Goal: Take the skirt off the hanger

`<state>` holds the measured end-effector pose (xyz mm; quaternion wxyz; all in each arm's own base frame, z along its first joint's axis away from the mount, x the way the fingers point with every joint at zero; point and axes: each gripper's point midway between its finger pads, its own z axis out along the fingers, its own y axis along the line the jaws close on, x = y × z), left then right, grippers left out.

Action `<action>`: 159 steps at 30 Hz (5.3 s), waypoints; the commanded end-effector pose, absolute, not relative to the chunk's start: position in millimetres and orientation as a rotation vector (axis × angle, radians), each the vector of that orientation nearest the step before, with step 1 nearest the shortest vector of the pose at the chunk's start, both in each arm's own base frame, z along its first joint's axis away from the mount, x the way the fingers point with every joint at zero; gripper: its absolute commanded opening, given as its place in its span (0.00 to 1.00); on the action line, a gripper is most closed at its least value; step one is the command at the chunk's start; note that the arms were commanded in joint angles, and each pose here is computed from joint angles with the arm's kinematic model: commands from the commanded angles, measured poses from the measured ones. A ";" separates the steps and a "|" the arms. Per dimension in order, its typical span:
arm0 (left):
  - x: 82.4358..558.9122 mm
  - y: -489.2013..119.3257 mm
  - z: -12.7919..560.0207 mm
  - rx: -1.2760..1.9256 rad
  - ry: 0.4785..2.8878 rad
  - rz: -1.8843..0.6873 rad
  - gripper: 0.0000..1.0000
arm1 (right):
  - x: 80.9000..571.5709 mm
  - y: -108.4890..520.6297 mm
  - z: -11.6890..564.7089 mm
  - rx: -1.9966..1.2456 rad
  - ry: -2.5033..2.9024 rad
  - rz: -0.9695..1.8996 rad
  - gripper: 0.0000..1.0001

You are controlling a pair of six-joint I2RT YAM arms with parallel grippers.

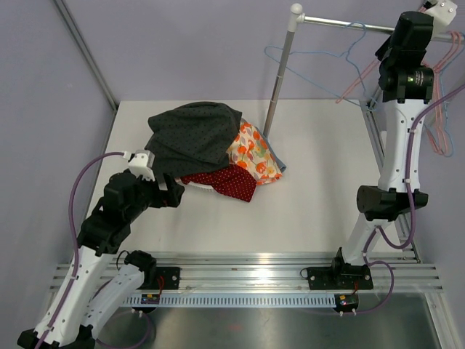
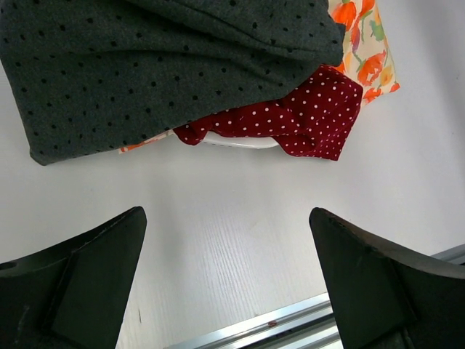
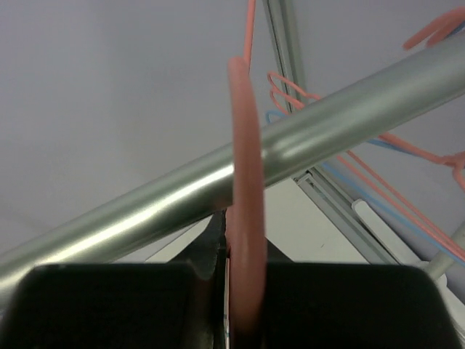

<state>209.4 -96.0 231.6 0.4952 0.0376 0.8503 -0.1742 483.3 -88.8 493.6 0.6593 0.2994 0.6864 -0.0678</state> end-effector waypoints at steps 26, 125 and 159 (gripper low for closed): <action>214.1 -92.2 240.4 0.064 2.019 -0.402 0.99 | 455.0 -63.3 463.1 0.645 1.689 -0.008 1.00; 204.8 -98.2 254.0 0.107 1.956 -0.464 0.99 | 534.1 -61.1 -26.3 0.769 2.768 -0.253 0.23; 207.7 -164.5 296.8 0.285 1.865 -0.806 0.99 | 343.1 4.7 217.5 0.526 2.463 -0.123 0.00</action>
